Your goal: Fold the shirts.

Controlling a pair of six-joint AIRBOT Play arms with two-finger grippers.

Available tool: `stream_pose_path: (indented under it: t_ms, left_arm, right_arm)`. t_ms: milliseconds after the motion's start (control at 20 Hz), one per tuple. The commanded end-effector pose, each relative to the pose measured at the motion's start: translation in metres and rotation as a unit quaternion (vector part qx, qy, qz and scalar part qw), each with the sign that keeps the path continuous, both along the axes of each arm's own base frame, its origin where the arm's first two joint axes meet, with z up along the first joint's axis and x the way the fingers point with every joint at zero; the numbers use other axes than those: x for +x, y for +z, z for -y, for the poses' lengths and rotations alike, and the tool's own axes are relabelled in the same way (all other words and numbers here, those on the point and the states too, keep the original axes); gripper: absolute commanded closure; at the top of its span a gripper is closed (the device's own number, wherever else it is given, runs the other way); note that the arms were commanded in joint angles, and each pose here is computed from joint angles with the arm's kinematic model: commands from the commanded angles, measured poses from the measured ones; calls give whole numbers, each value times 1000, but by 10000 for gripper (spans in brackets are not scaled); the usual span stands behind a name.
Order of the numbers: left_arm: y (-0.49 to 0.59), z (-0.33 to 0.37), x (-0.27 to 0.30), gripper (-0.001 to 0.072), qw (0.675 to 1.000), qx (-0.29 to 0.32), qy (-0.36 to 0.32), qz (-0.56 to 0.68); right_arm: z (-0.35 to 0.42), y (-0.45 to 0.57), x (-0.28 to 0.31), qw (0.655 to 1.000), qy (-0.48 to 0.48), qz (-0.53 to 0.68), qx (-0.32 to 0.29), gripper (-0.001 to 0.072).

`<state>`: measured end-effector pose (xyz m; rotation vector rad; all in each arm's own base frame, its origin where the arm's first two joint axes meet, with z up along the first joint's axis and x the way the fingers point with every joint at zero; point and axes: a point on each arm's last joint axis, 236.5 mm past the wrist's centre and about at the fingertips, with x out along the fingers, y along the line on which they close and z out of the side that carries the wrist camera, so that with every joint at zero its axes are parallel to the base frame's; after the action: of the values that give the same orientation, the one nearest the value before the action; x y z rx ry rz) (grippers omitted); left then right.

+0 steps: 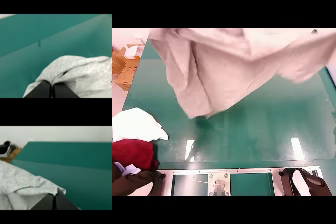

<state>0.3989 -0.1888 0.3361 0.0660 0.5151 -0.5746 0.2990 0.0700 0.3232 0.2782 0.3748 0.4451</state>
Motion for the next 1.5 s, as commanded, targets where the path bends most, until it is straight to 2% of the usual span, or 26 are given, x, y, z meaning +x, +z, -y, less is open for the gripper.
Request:
stream_pose_path:
  t_ms: [0, 150, 300, 350, 400, 450, 550, 650, 750, 800, 850, 1000, 1050, 1100, 1300, 1450]
  left_arm:
    - [-109, 36, 76, 685, 997, 16, -30, -72]
    - [-218, 97, 124, 684, 986, -36, -98, -128]
    - [-293, 133, 146, 683, 974, -104, -106, -174]
    - [-311, 137, 147, 613, 969, -114, -102, -192]
    - [-323, 138, 145, 255, 966, -116, -103, -205]
    - [-325, 136, 142, -1, 963, -119, -101, -220]
    - [-313, 123, 129, -4, 950, -126, -114, -261]
    - [-298, 84, 110, -4, 931, -108, -108, -331]
    - [-296, 26, 91, -4, 905, -75, -52, -416]
    - [-297, 1, 79, -4, 890, -62, -26, -452]
    - [-301, -23, 64, -4, 871, -42, -1, -489]
    - [-317, -77, 13, -3, 819, 50, 65, -568]
    - [-320, -84, -1, -4, 812, 70, 76, -575]
    - [-323, -84, -16, -3, 810, 75, 81, -576]
    - [-364, -83, -69, 5, 822, 36, 123, -555]
    - [-410, -58, -79, 5, 826, -60, 154, -538]
  right_arm:
    - [-2, -143, 12, 987, -2, -152, 55, 703]
    - [8, -273, -2, 958, -61, -263, 101, 703]
    - [12, -357, -31, 929, -108, -332, 121, 702]
    - [11, -370, -38, 924, -115, -343, 123, 702]
    - [11, -377, -43, 921, -118, -351, 124, 702]
    - [11, -379, -44, 920, -119, -352, 124, 702]
    - [12, -377, -41, 922, -121, -348, 123, 701]
    - [15, -374, -39, 924, -122, -343, 116, 693]
    - [18, -375, -39, 926, -121, -343, 101, 692]
    - [17, -376, -41, 926, -118, -345, 101, 641]
    - [15, -376, -43, 925, -113, -349, 102, 627]
    - [12, -378, -47, 923, -105, -357, 100, 638]
    - [12, -378, -48, 923, -104, -358, 99, 588]
    - [12, -379, -48, 923, -104, -359, 95, 491]
    - [19, -382, -50, 922, -111, -361, 84, 475]
    - [20, -381, -49, 923, -113, -359, 84, 476]
